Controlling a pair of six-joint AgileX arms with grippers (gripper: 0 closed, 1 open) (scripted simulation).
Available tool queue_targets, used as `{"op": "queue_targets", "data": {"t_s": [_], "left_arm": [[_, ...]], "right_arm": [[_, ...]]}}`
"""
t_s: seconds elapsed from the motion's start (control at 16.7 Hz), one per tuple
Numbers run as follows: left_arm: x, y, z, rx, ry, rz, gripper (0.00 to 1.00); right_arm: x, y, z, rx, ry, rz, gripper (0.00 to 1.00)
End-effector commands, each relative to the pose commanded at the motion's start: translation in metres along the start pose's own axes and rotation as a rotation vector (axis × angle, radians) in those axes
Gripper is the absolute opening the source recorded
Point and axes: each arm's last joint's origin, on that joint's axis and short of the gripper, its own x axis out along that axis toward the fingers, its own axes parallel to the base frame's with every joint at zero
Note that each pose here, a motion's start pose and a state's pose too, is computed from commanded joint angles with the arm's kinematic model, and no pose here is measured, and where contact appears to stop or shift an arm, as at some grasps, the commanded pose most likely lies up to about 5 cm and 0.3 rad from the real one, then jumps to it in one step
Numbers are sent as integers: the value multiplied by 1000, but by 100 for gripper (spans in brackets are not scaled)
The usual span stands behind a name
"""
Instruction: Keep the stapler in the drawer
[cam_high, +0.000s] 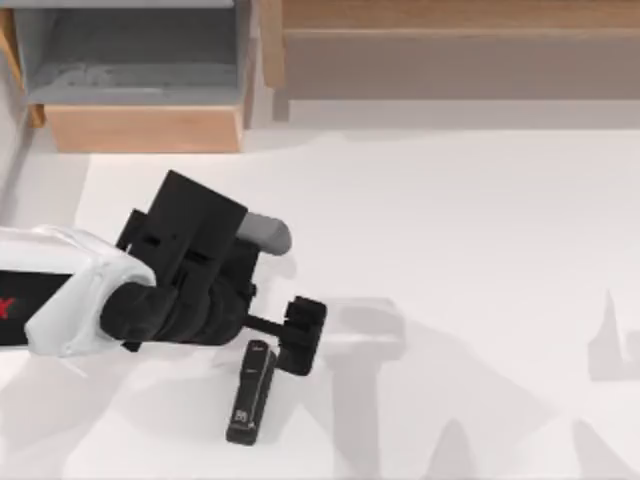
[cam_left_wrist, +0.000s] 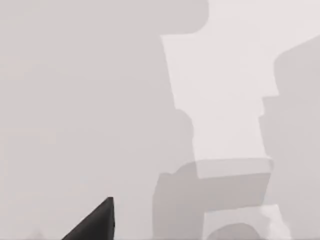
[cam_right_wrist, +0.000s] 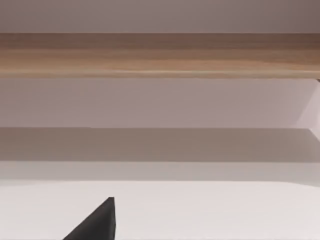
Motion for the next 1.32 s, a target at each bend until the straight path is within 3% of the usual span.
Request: {"op": "queue_targets", "data": {"t_s": [0.24,0.54,1.08,1.32], "left_arm": [[-19,-29,1,-114,216,119,100],[-45,-52,11,-172,317,237,100],[-52,-55,13,-180,333,262,100],[-30,-52,7,-177,329,260,100]], "right_arm": [[0,0,0,0,0,0,100],[0,0,0,0,0,0,100],[0,0,0,0,0,0,100],[0,0,0,0,0,0,100]]}}
